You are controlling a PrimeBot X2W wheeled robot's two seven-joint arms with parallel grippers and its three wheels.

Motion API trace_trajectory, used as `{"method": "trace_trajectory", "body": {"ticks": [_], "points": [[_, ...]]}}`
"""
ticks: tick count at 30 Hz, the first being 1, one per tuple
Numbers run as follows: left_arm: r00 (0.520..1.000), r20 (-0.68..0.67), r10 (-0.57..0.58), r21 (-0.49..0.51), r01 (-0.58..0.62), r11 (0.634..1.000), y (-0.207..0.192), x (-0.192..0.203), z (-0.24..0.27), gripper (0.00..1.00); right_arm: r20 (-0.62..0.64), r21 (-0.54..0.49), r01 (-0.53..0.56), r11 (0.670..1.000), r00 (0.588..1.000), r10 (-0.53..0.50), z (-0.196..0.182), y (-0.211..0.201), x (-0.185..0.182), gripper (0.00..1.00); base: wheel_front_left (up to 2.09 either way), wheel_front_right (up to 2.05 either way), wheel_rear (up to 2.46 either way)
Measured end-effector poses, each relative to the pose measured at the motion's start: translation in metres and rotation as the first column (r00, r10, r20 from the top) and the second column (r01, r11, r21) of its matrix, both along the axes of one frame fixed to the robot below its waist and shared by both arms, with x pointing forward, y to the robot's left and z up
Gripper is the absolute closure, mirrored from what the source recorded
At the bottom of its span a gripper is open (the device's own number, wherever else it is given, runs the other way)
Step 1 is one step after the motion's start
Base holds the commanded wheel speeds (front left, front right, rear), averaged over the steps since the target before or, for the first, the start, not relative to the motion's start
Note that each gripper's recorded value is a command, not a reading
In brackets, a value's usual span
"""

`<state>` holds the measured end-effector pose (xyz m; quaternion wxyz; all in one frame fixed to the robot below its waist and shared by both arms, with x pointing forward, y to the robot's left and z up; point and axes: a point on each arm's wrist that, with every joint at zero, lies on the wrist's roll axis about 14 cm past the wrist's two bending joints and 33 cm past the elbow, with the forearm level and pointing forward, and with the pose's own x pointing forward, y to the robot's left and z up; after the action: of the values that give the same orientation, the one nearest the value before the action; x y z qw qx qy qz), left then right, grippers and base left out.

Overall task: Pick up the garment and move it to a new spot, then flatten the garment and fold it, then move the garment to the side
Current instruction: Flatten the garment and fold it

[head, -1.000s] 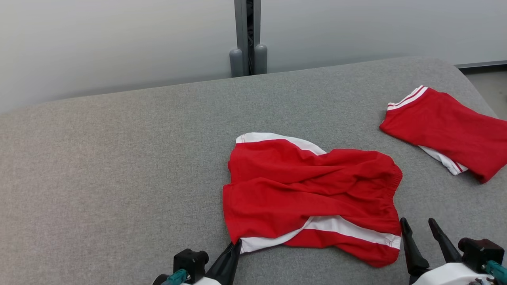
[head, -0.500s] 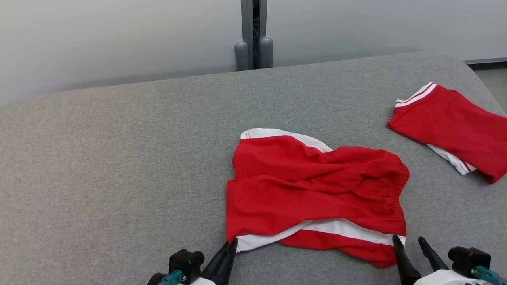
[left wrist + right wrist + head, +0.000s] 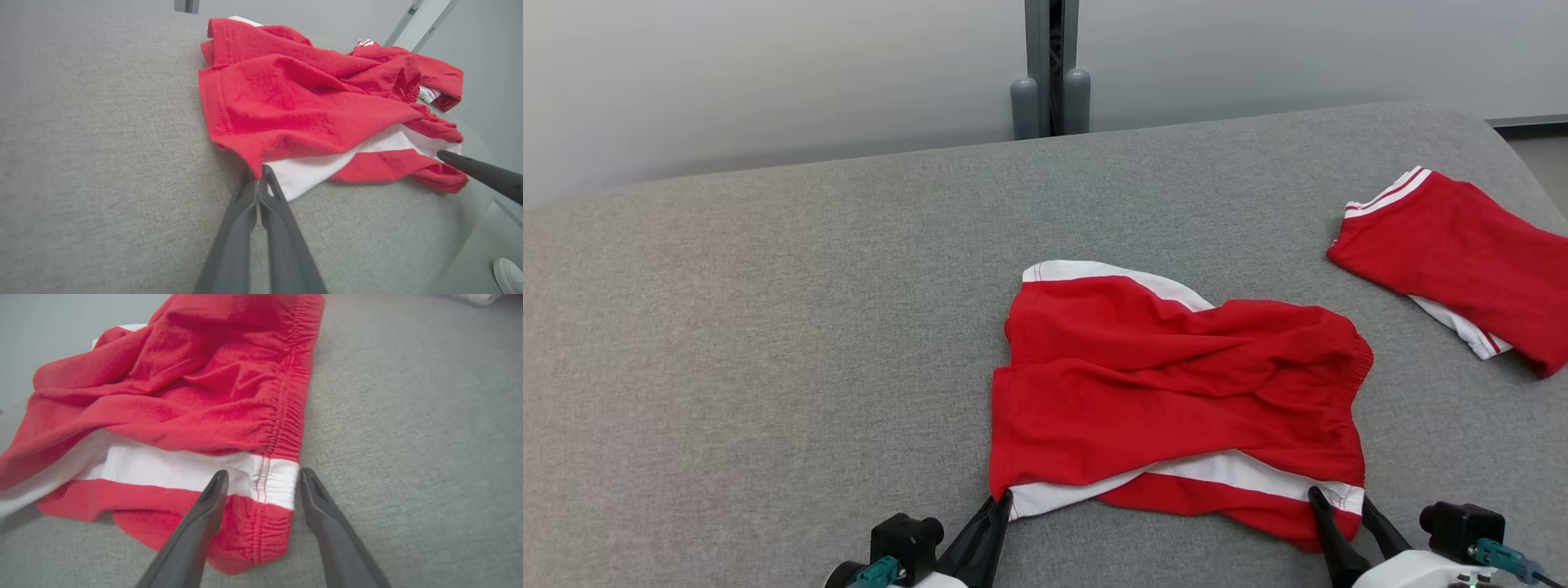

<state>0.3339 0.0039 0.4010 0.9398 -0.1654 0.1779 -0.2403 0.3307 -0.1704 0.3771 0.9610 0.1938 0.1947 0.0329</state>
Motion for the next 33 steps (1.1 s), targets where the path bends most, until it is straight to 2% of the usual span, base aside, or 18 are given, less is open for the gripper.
{"method": "trace_trajectory", "body": {"ticks": [1,2,3,17,33], "points": [[1.000,0.000,0.000,0.000,0.000,1.000,0.000,0.000,0.000,1.00,0.001,0.003,-0.007,1.000,1.000,0.007,0.000,0.002,0.001,0.63,0.00,0.00,0.00],[1.000,-0.001,0.000,0.000,0.000,1.000,0.000,0.000,0.000,1.00,0.001,0.006,-0.012,1.000,1.000,0.012,0.001,0.003,0.001,0.95,0.00,0.00,0.00],[1.000,-0.002,0.001,0.001,-0.001,1.000,0.000,0.000,-0.001,1.00,0.000,0.008,-0.014,1.000,1.000,0.014,0.000,0.003,0.001,1.00,0.00,0.00,0.00],[0.999,0.021,0.028,0.001,-0.028,1.000,0.006,0.003,0.006,1.00,0.055,-0.002,-0.034,0.999,0.998,0.034,0.016,-0.003,0.003,1.00,0.00,0.00,0.00],[0.980,0.152,0.131,-0.050,-0.125,0.991,0.030,0.026,0.050,1.00,0.235,0.018,-0.161,0.987,0.960,0.152,0.095,0.002,0.013,1.00,0.00,0.00,0.00]]}}
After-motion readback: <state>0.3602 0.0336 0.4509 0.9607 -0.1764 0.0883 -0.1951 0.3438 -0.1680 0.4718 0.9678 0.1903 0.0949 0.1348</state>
